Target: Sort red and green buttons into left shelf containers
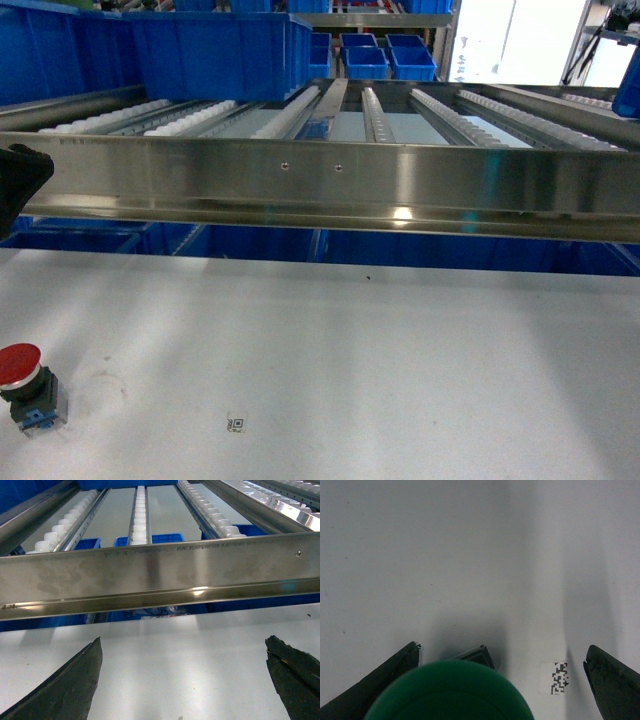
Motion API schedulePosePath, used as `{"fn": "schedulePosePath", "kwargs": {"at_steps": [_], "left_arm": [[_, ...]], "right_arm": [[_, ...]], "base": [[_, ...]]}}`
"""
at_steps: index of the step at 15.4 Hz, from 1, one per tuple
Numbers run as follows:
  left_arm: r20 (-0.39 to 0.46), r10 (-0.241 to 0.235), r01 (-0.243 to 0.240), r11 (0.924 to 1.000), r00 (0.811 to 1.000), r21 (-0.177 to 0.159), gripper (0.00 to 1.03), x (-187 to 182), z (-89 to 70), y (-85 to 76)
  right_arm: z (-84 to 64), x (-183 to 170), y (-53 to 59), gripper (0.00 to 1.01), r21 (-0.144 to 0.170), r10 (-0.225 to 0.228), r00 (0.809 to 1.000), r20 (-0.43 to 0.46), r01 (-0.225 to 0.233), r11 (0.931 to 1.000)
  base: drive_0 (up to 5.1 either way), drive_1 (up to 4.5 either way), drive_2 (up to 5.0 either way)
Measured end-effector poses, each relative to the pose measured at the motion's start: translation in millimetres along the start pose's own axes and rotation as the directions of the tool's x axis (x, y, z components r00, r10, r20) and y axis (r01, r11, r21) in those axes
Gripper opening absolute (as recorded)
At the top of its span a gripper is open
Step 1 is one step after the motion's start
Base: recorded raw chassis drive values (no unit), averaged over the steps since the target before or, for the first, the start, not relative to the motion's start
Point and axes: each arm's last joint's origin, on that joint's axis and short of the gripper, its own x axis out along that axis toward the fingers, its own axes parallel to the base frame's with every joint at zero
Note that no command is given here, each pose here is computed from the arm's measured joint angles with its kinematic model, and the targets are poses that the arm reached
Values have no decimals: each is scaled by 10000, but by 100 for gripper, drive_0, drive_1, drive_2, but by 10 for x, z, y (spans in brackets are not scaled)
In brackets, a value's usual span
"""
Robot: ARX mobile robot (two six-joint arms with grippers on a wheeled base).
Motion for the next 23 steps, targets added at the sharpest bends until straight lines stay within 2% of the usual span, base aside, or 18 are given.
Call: {"fn": "schedulePosePath", "kwargs": {"at_steps": [5, 7, 10, 11, 15, 16, 17, 18, 19, 20, 21, 22, 23], "left_arm": [[4, 0, 0, 10000, 10000, 1, 98, 0, 0, 0], [0, 0, 0, 10000, 10000, 0, 98, 0, 0, 0], [4, 0, 0, 10000, 10000, 1, 98, 0, 0, 0], [4, 0, 0, 10000, 10000, 1, 98, 0, 0, 0], [4, 0, 0, 10000, 10000, 1, 98, 0, 0, 0], [4, 0, 0, 10000, 10000, 1, 98, 0, 0, 0], [0, 0, 0, 10000, 10000, 0, 98, 0, 0, 0], [4, 0, 0, 10000, 10000, 1, 98, 0, 0, 0], [4, 0, 0, 10000, 10000, 1, 98, 0, 0, 0], [4, 0, 0, 10000, 10000, 1, 98, 0, 0, 0], [4, 0, 0, 10000, 10000, 1, 98, 0, 0, 0], [4, 0, 0, 10000, 10000, 1, 98, 0, 0, 0], [4, 0, 0, 10000, 10000, 1, 98, 0, 0, 0]], "right_arm": [[7, 11, -33, 95, 14, -55, 9999, 108, 55, 10000], [30, 14, -37, 77, -34, 109, 9995, 308, -108, 9999], [7, 7, -20, 42, -63, 285, 9991, 309, -283, 9996], [-19, -5, -11, 36, -105, 272, 9991, 341, -268, 9996], [-149, -138, 77, 36, -252, 227, 9968, 762, -209, 9995], [-164, -242, 108, 35, -333, 237, 9918, 1253, -196, 9993], [-131, -342, 114, 35, -364, 271, 9834, 1796, -209, 9991], [-71, -487, 115, 35, -375, 220, 9643, 2638, -125, 9992], [-42, -641, 108, 35, -267, 328, 9481, 3163, -257, 9993], [-71, -794, 112, 35, -159, 379, 9356, 3510, -345, 9993], [-147, -962, 118, 35, 30, 484, 9315, 3606, -530, 9986], [-223, -1130, 139, 35, 96, 613, 9233, 3791, -702, 9975], [-270, -1273, 165, 35, 21, 748, 9124, 4024, -826, 9966]], "base": [[0, 0, 0], [0, 0, 0], [0, 0, 0], [0, 0, 0], [0, 0, 0], [0, 0, 0], [0, 0, 0], [0, 0, 0], [0, 0, 0], [0, 0, 0], [0, 0, 0], [0, 0, 0], [0, 0, 0]]}}
